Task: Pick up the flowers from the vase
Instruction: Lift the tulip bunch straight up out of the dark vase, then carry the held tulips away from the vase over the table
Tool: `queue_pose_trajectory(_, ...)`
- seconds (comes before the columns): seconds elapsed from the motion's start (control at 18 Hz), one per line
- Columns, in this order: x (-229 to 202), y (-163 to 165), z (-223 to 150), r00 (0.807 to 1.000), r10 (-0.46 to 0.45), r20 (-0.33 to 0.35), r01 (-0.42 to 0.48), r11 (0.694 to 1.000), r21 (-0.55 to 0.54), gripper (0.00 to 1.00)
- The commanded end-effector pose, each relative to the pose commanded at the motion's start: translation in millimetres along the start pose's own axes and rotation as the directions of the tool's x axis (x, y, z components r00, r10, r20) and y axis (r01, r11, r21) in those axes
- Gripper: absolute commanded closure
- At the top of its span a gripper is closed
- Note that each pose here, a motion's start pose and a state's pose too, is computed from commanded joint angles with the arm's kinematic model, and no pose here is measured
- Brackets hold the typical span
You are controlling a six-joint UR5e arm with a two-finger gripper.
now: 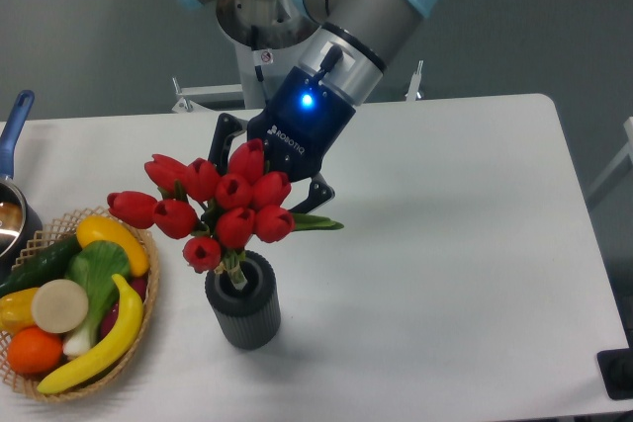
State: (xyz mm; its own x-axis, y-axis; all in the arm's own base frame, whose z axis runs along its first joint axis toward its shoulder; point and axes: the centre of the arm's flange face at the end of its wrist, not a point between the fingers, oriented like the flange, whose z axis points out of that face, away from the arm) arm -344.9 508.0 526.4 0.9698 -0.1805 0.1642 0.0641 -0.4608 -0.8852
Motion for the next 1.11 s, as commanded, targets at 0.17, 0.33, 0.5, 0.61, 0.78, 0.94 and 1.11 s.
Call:
queue_pose_trajectory(0.17, 5.7, -10.8, -8.1, 1.0, 0.001, 0.01, -0.001, 1.0, 0.011, 0.54)
queue_pose_trajectory(0.33, 8.4, -16.4, -14.0, 1.0, -0.001, 0.021, 0.001, 1.0, 0.015, 0.54)
queue_pose_trajectory(0.5, -7.6, -17.4, -49.1, 0.996, -0.02, 0.092, 0.018, 0.999, 0.03, 0.54)
queue_pose_trajectory(0.61, -22.1, -13.3, -65.3, 0.992, -0.033, 0.123, 0.028, 0.999, 0.039, 0.54)
queue_pose_trajectory(0.78, -56.7, 1.8, -108.5, 0.976, -0.059, 0.208, 0.049, 0.997, 0.053, 0.54)
queue_pose_trajectory(0.94, -84.7, 17.5, -149.1, 0.958, -0.065, 0.278, 0.049, 0.997, 0.065, 0.54)
queue_pose_trajectory(1.11, -101.0, 29.2, -173.2, 0.945, -0.054, 0.321, 0.036, 0.997, 0.063, 0.54)
